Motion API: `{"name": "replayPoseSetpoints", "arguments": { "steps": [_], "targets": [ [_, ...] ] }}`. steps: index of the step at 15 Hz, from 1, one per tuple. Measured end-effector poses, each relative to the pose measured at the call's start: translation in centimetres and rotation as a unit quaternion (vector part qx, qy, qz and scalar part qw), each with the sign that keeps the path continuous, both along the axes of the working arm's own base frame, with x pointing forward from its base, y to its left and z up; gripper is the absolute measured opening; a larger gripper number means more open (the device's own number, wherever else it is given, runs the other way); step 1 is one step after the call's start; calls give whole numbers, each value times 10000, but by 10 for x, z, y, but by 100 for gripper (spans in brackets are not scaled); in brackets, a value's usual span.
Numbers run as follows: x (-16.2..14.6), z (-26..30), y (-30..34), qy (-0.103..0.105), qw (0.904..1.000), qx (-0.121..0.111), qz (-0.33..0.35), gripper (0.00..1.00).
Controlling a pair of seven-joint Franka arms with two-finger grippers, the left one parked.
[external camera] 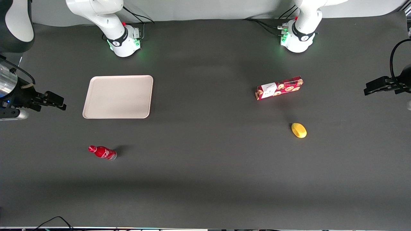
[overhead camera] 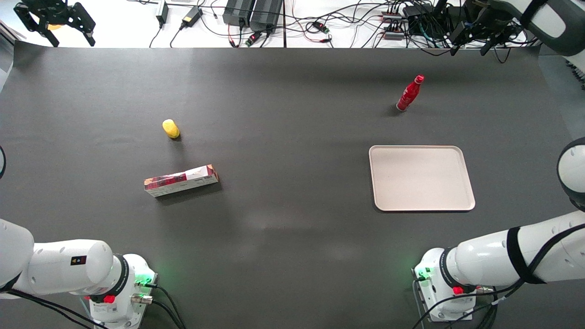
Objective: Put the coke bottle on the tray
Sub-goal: 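Move the open right gripper down over the red Coca-Cola bottle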
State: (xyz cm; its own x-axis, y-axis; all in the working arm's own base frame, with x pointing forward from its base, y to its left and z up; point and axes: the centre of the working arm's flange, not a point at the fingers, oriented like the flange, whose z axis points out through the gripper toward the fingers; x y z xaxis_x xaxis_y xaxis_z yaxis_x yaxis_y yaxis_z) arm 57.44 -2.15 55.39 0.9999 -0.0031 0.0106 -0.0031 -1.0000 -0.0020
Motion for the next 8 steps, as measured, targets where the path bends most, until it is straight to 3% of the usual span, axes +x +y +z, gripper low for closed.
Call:
{"name": "replayPoseSetpoints", "arguments": {
  "steps": [4,8],
  "targets": [
    [34,-51,7,-120,9996,-62,242,100],
    [62,-116,16,-59,9989,3,465,100]
  ]
}}
